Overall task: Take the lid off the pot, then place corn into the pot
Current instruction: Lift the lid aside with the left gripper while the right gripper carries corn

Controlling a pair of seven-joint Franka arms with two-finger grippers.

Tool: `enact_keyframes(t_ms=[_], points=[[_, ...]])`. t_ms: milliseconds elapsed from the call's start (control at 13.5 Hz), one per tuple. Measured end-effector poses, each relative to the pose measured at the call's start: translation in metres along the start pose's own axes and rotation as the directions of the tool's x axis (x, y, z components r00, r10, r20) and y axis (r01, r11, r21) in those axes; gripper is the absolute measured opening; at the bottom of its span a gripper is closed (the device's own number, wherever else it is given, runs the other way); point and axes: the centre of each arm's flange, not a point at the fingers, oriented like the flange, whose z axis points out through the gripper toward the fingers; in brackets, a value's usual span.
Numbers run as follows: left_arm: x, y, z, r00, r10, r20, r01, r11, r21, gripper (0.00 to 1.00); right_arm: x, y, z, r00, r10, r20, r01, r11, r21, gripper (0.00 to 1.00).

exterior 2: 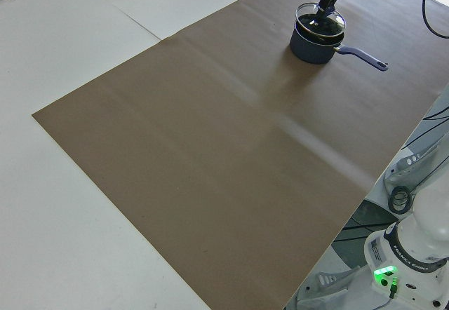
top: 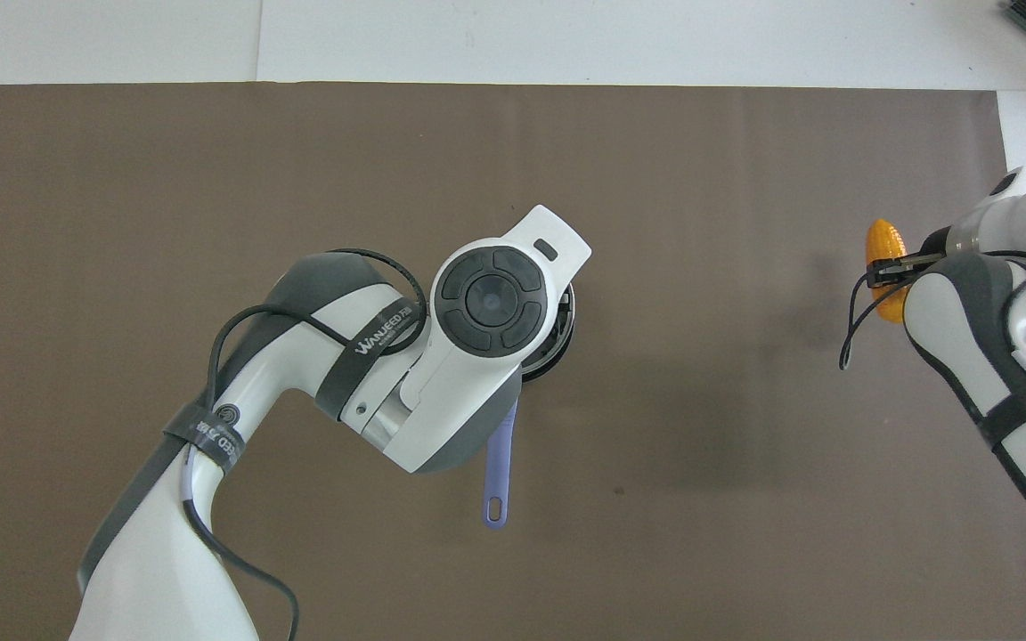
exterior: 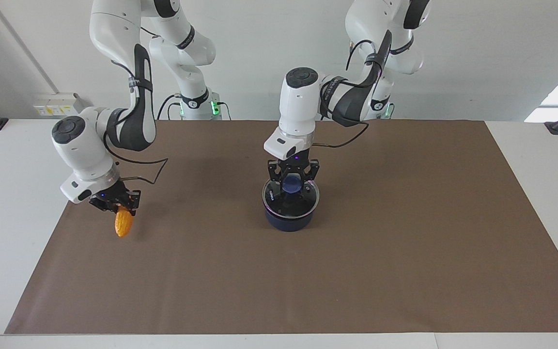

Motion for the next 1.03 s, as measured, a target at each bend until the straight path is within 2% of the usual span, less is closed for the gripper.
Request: enact_keyframes(t_ms=[222, 517, 665, 812, 1034], points=[[0.005, -0.031, -0.025, 0.999, 0.034, 0.015, -0.034, 0.999, 0.029, 0.6, -0.006, -0.006, -0.046, 0.994, 0.107, 0.016, -0.107, 0.994, 0.006, 0.4], [0.015, -0.121, -0.044, 0.992, 0.119, 0.029, -0.12, 0.991, 0.056, 0.6, -0.015, -0.047, -0.088, 0.978, 0.205, 0.024, -0.205, 0.979, 0.013, 0.4], [0.017, -0.167, -0.043, 0.986, 0.162, 0.042, -0.165, 0.984, 0.066, 0.6, -0.011, -0.095, -0.091, 0.964, 0.265, 0.023, -0.265, 0.964, 0.016, 0.4], [0.021, -0.202, -0.033, 0.975, 0.216, 0.044, -0.218, 0.975, 0.041, 0.6, -0.011, -0.158, -0.092, 0.943, 0.331, 0.025, -0.332, 0.943, 0.018, 0.4], [0.026, -0.258, -0.008, 0.957, 0.28, 0.075, -0.282, 0.959, 0.02, 0.6, -0.018, -0.254, -0.1, 0.882, 0.471, -0.006, -0.47, 0.881, 0.049, 0.4]])
